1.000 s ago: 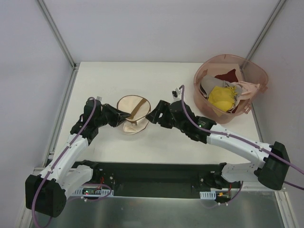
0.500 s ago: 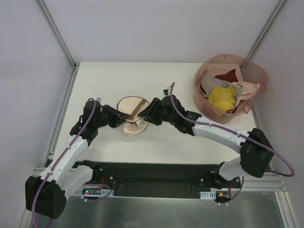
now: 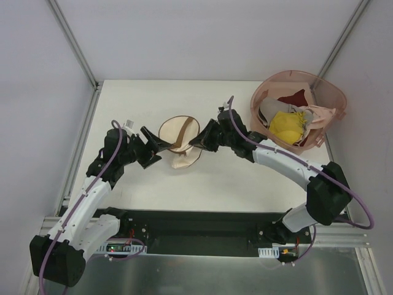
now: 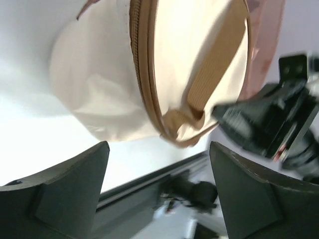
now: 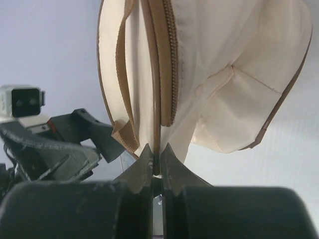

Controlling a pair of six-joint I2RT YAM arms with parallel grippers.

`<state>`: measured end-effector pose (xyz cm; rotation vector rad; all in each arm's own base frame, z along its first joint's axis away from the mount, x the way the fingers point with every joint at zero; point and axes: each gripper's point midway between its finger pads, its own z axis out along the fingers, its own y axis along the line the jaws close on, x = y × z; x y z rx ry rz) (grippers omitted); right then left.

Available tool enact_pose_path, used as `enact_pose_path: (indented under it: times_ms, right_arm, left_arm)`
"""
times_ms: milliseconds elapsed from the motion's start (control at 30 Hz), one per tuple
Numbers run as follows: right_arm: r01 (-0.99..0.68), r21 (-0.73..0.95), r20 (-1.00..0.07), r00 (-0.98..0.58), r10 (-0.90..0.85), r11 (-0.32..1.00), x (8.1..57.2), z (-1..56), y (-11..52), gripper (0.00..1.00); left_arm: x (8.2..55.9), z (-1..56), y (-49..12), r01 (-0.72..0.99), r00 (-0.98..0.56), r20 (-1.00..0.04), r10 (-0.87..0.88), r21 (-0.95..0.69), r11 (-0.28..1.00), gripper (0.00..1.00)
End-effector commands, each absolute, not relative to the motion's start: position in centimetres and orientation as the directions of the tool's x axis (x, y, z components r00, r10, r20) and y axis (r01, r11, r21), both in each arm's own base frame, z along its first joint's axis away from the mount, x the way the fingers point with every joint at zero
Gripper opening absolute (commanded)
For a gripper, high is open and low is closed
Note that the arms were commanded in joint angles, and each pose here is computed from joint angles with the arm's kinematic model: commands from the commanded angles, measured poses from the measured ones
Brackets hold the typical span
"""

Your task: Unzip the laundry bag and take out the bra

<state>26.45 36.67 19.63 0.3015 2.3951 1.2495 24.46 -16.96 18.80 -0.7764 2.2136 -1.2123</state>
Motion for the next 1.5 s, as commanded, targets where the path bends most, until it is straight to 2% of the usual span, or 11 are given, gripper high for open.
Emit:
enact_pose_path:
  times_ms: [0,67,267,400,633,900,1300,1467]
  right_arm:
    - [0.067,0.837,-0.147,-0.929,0.34,0.544,26.8,20.9,35.4,0.01]
    - [0.114,0.841,-0.088,-0.936,0.341,0.529,27.1,20.6,34.8,0.01]
    - [0.239,0.835,0.049,-0.93,0.365,0.496,27.3,19.0,34.8,0.01]
    - [0.293,0.828,0.105,-0.919,0.381,0.478,27.1,18.2,35.1,0.01]
    - [0.315,0.829,0.133,-0.914,0.384,0.463,27.0,18.2,35.1,0.01]
    - [0.316,0.833,0.141,-0.914,0.379,0.453,27.0,18.3,35.2,0.01]
    - [0.324,0.842,0.158,-0.913,0.376,0.432,27.2,18.4,35.6,0.01]
    - [0.325,0.845,0.162,-0.912,0.377,0.424,27.4,18.6,35.6,0.01]
  left_arm:
    - [23.2,20.5,-16.2,0.126,-0.744,-0.511,-0.429,-0.739,0.662,0.81]
    - [22.3,20.1,-16.4,0.19,-0.752,-0.546,-0.369,-0.716,0.672,0.8]
    - [20.0,20.9,-19.0,0.464,-0.652,-0.745,-0.143,-0.541,0.701,0.73]
    - [19.7,20.7,-21.3,0.542,-0.649,-0.761,-0.026,-0.485,0.686,0.66]
    - [20.8,20.1,-22.9,0.555,-0.627,-0.777,0.065,-0.387,0.736,0.65]
    - [23.2,19.8,-22.1,0.496,-0.588,-0.808,0.047,-0.314,0.81,0.58]
    - [23.6,19.9,-24.7,0.543,-0.59,-0.808,0.001,-0.395,0.741,0.51]
    - [23.8,19.3,-25.1,0.534,-0.608,-0.794,0.004,-0.405,0.743,0.44]
